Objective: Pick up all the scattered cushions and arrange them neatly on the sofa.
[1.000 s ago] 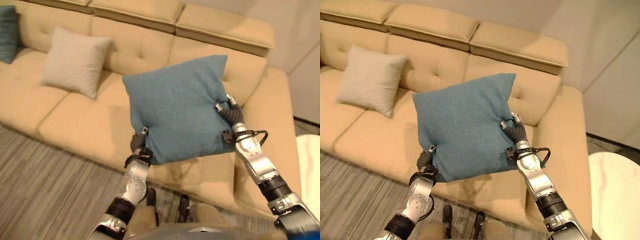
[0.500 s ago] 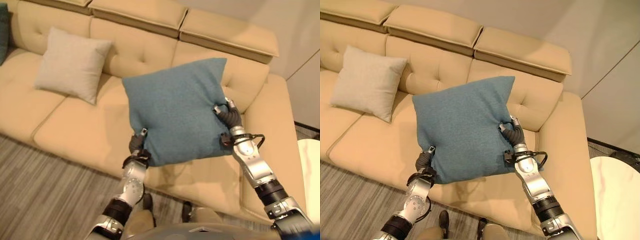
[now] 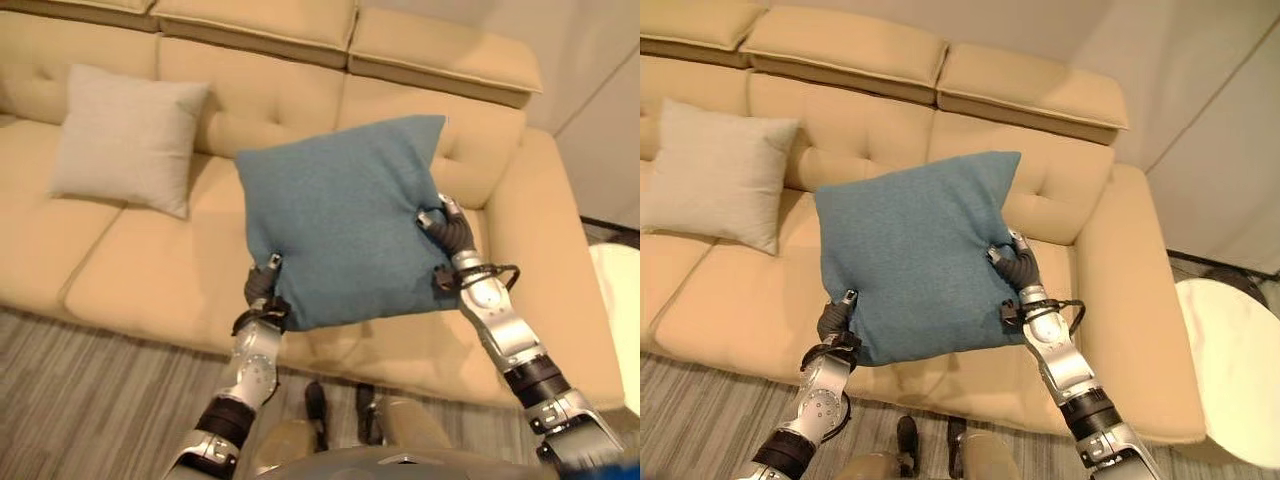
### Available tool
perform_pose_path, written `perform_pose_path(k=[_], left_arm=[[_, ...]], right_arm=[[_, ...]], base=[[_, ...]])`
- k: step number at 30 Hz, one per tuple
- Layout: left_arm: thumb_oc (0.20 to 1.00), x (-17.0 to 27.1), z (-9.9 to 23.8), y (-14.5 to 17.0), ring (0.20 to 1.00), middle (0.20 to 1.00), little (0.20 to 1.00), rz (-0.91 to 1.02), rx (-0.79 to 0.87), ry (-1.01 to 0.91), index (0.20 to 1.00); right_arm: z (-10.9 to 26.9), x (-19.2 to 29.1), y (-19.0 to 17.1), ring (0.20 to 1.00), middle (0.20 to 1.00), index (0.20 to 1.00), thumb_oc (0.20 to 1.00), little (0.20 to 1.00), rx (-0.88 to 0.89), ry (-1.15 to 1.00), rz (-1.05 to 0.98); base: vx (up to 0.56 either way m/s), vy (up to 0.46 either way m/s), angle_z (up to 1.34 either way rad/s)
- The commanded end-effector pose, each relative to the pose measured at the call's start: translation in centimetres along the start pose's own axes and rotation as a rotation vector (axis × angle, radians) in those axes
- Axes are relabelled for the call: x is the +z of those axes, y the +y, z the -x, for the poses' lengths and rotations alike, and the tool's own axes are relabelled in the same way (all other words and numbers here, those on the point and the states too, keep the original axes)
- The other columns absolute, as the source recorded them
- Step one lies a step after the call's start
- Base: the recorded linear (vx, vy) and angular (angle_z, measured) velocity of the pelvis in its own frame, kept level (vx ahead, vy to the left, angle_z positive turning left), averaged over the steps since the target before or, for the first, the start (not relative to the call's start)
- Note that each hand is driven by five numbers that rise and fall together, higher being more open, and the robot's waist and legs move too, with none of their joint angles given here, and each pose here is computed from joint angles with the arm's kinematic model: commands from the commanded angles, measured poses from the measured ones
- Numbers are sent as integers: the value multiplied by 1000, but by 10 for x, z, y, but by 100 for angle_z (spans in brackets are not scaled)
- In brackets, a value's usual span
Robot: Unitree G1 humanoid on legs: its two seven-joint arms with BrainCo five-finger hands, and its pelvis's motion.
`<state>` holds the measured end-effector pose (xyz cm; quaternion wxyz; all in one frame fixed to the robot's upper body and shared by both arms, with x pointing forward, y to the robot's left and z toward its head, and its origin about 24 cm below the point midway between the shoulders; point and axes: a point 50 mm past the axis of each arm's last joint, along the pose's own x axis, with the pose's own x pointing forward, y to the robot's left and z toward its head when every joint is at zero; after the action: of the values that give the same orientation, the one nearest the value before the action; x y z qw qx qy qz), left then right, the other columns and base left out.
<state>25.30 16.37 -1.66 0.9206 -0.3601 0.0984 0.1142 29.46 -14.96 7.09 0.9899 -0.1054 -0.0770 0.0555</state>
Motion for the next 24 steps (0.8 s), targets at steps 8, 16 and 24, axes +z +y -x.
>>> perform_pose_path(k=[8,16,24], left_arm=[[200,16,5,-111,200,200,200,98,-476,-131,200],[200,30,4,-102,200,200,200,47,-461,-188,200],[200,46,-1,-98,200,200,200,-40,-437,-269,200]], right_arm=[[-6,41,26,200,200,200,200,200,96,-220,-94],[-10,49,46,200,200,200,200,200,163,-247,-91],[-16,59,54,200,200,200,200,200,211,-286,-59]], base=[[169,115,-20],[161,268,-80],[175,47,-43]])
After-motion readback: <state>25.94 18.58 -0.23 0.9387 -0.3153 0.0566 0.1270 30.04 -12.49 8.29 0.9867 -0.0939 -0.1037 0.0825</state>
